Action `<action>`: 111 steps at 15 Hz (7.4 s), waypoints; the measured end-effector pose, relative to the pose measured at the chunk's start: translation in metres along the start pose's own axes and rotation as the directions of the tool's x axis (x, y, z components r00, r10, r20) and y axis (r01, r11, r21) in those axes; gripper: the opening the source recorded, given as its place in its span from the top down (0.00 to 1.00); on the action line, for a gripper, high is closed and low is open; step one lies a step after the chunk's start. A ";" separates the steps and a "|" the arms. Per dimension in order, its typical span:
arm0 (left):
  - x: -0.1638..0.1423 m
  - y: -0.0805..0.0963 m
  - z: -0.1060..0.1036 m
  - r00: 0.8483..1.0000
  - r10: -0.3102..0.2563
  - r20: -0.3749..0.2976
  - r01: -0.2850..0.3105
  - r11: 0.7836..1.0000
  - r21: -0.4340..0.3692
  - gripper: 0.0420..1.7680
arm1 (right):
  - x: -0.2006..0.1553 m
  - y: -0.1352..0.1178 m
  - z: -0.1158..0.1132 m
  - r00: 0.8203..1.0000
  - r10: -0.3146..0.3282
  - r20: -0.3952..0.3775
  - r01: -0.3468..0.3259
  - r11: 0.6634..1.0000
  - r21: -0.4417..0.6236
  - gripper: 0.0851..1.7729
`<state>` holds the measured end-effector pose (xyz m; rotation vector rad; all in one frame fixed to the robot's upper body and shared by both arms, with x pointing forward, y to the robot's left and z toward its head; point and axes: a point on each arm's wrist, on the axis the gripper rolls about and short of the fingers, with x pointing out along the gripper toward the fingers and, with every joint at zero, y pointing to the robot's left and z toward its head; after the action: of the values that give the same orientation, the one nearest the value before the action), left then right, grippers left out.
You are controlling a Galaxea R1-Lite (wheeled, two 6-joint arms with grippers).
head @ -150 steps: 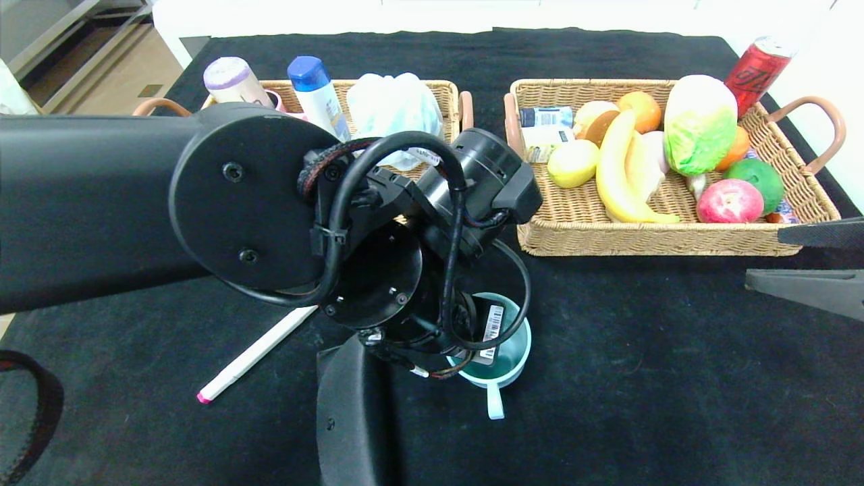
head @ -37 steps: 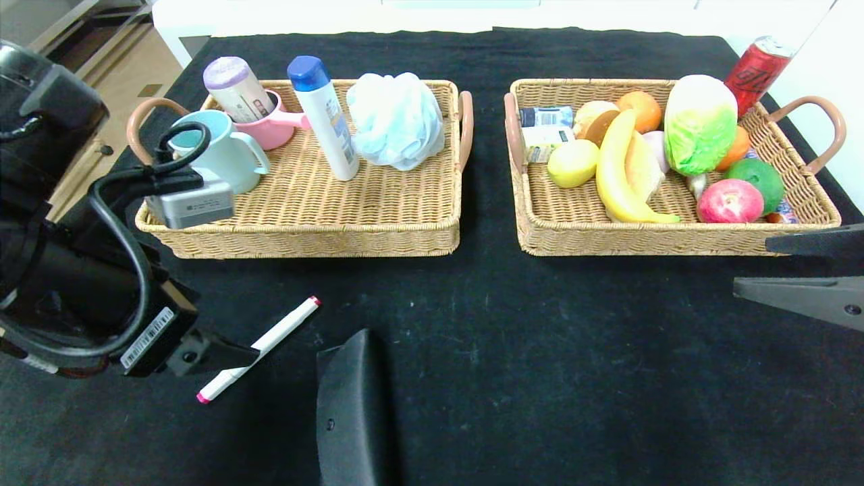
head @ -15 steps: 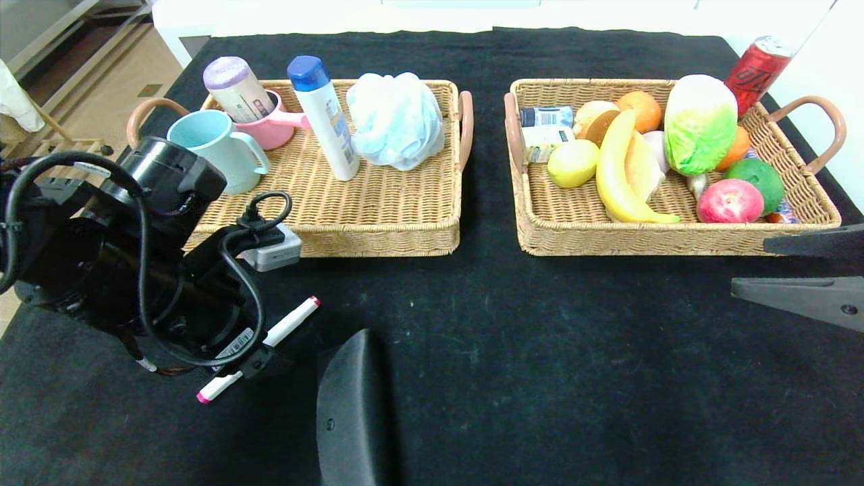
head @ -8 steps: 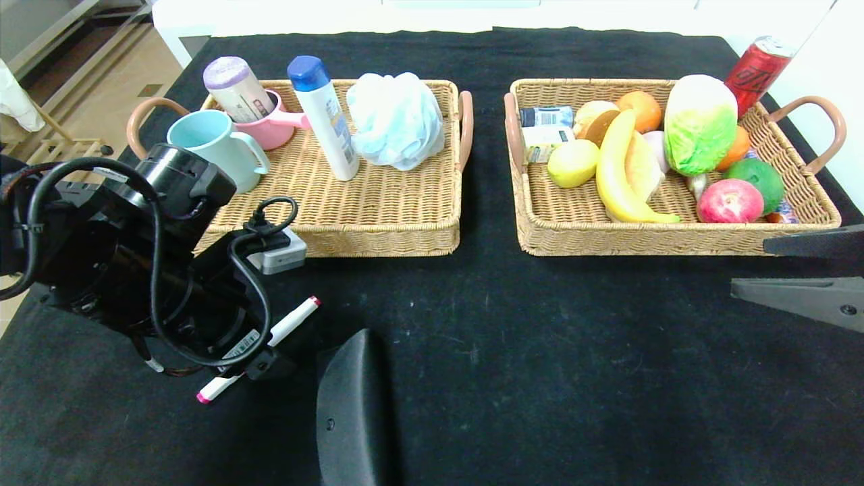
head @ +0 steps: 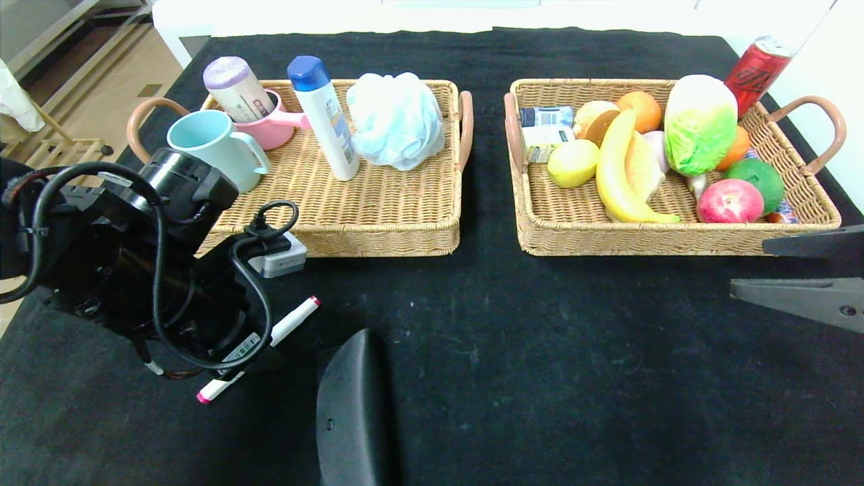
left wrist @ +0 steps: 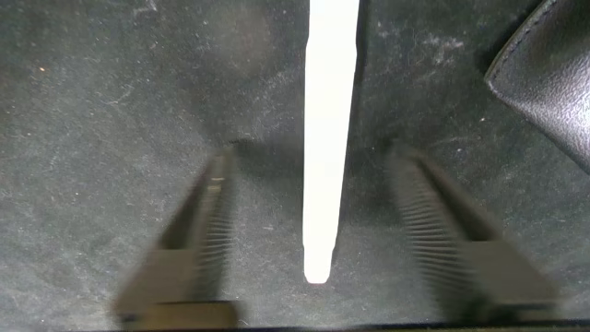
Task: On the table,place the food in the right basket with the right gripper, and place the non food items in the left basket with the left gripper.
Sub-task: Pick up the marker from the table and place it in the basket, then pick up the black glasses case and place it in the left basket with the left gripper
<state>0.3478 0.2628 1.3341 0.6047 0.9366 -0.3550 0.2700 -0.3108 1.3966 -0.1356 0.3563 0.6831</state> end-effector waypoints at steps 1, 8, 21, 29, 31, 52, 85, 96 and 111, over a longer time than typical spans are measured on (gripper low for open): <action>0.000 0.000 0.000 1.000 0.000 0.000 0.000 1.000 0.000 0.46 | 0.000 0.000 0.000 1.000 0.000 0.000 0.000 1.000 0.000 0.04; -0.001 0.000 0.000 1.000 0.002 0.002 -0.002 1.000 0.000 0.88 | 0.000 0.000 0.000 1.000 0.000 0.000 0.000 1.000 0.000 0.04; -0.035 -0.012 0.001 0.997 -0.025 0.067 0.032 0.994 -0.101 0.88 | 0.001 -0.001 0.000 1.000 0.000 -0.001 0.000 1.000 0.001 0.04; -0.089 0.004 0.019 0.962 0.068 0.265 -0.011 0.977 -0.212 0.88 | 0.002 -0.001 0.000 1.000 0.003 -0.005 -0.003 1.000 0.004 0.04; -0.095 0.008 0.026 0.950 0.085 0.301 -0.005 0.966 -0.257 0.88 | 0.002 -0.001 -0.001 1.000 0.003 -0.005 -0.003 1.000 0.004 0.04; -0.056 0.071 0.105 0.784 0.305 0.541 0.056 0.833 -0.550 0.88 | 0.001 0.001 -0.001 1.000 0.009 -0.007 -0.008 1.000 0.003 0.04; -0.101 -0.034 0.058 0.979 -0.006 0.205 0.143 0.733 -0.665 0.06 | -0.004 0.002 0.000 1.000 -0.005 0.008 0.005 1.000 -0.003 0.04; -0.059 -0.076 0.048 0.994 -0.106 0.016 0.080 0.638 -0.766 0.04 | -0.004 0.002 0.000 1.000 -0.005 0.010 0.005 1.000 -0.004 0.04; -0.018 -0.111 0.034 0.978 -0.193 -0.082 0.068 0.661 -0.747 0.03 | -0.007 0.003 0.001 1.000 -0.009 0.016 0.009 1.000 -0.007 0.04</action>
<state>0.3001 0.1555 1.3279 -0.2075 1.1777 -0.0229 0.2633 -0.3121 1.4000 -0.1386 0.3374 0.6767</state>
